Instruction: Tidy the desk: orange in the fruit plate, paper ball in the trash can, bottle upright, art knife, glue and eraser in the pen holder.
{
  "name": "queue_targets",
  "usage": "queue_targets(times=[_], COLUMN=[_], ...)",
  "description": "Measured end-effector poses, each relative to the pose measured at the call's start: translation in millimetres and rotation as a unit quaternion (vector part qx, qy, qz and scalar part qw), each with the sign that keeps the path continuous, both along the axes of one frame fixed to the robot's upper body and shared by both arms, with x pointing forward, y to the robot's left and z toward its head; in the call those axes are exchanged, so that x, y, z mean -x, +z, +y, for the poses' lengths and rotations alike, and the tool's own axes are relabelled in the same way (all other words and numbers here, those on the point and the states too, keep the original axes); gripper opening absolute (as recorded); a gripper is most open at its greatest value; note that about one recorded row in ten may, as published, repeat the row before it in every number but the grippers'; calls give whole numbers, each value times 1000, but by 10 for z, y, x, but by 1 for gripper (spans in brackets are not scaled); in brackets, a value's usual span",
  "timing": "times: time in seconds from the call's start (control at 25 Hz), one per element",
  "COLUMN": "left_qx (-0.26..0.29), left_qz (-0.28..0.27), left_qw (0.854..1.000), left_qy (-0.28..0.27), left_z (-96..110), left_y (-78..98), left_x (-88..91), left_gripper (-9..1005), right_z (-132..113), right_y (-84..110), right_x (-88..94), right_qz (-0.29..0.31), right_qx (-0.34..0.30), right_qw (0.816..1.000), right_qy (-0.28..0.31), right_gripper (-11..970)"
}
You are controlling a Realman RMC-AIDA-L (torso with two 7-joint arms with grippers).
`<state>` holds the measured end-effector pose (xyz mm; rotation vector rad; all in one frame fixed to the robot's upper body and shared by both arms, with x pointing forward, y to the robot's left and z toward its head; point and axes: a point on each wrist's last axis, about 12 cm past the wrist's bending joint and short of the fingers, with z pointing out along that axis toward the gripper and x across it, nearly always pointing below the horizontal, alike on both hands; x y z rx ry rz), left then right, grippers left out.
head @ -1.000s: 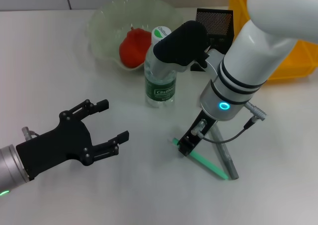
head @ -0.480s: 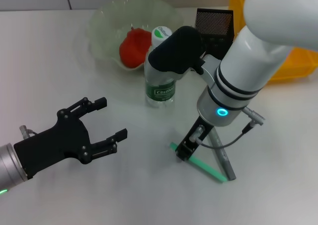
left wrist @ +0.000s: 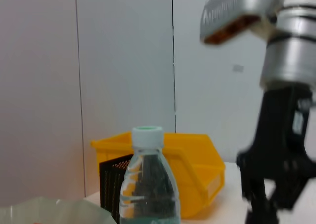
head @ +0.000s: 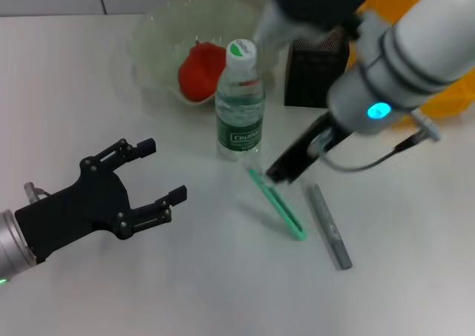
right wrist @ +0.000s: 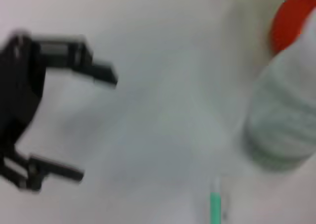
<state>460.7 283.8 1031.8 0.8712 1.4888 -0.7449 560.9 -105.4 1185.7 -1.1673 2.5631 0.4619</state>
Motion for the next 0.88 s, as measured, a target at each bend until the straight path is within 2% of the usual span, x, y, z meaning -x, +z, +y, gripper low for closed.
queue_targets(times=[0.08,0.12,0.16,0.24,0.32,0.44,0.6,0.68,0.72,0.76,0.8,0.88], left_qx=[3,4,6,7,7,7,8,7,6,5,6,8], left_qz=[-3,-4,-5,-5,-6,-5,-4,-4,-4,-4,-4,-5], left_qw=[1000,1000,1000,1000,1000,1000,1000,1000,1000,1000,1000,1000], left_qy=[0,0,0,-1,-1,-1,-2,-1,0,1,2,6], left_z=[9,11,14,15,14,13,11,15,22,32,42,66], left_y=[14,19,24,28,30,30,29,27,26,26,28,34], left_x=[-2,-2,-2,-4,-5,-5,-4,-3,-1,2,3,12], left_gripper=[853,853,853,853,853,853,853,853,853,852,852,852], right_z=[-131,-297,-297,-476,-721,-798,-770,-661,-514,-514,-445,-307], right_y=[167,357,357,516,704,741,625,474,289,289,204,47], right_x=[-13,-22,-22,-23,-9,14,68,83,88,88,87,71], right_qz=[-18,-45,-45,-75,-112,-113,-70,-46,-26,-26,-16,1], right_qx=[-24,-50,-50,-73,-105,-116,-116,-106,-93,-93,-86,-70], right_qw=[999,997,997,993,984,982,987,991,994,994,995,997], right_qy=[-14,-35,-35,-57,-92,-99,-84,-68,-51,-51,-43,-28], right_gripper=[133,132,132,130,36,59,89,104,112,119,127,217])
